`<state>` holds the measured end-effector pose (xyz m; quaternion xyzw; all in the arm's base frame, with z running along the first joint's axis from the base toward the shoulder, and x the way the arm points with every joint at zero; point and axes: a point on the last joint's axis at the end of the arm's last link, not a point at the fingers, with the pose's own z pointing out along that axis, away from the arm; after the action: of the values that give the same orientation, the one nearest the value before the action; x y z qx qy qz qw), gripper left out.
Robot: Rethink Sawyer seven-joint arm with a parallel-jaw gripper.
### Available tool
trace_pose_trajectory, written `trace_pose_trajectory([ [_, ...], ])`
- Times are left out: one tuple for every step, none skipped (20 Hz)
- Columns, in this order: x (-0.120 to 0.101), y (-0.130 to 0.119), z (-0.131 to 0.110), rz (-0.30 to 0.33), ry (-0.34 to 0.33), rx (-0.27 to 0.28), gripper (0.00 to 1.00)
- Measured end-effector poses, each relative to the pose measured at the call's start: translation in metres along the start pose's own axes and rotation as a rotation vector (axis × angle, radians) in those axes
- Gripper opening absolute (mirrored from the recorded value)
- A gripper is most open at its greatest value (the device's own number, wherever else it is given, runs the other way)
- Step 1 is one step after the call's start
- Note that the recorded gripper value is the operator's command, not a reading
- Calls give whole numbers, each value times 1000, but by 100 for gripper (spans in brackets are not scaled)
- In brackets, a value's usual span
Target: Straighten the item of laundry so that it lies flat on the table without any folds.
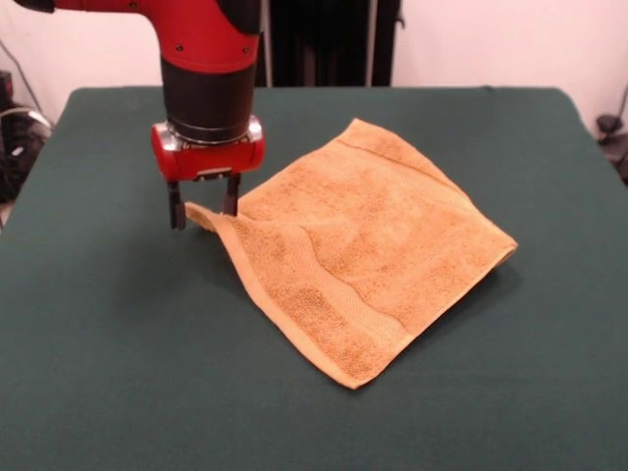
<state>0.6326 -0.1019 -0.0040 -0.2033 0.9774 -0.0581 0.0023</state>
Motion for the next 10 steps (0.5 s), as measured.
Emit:
trace_pose_trajectory([
  [-1,0,0,-1,-1,1,100],
  [-1,0,0,-1,-1,2,100],
  [-3,0,-1,-3,-2,5,100],
  [-4,0,-1,-4,-4,7,100],
  [-6,1,-1,-6,-4,9,100],
  [-6,1,-1,-7,-4,10,100],
  [-7,2,-1,-9,-5,12,100],
  [-7,2,-1,-10,-4,13,100],
  [-7,2,-1,-11,-4,13,100],
  [-8,2,-1,-12,-4,14,100],
])
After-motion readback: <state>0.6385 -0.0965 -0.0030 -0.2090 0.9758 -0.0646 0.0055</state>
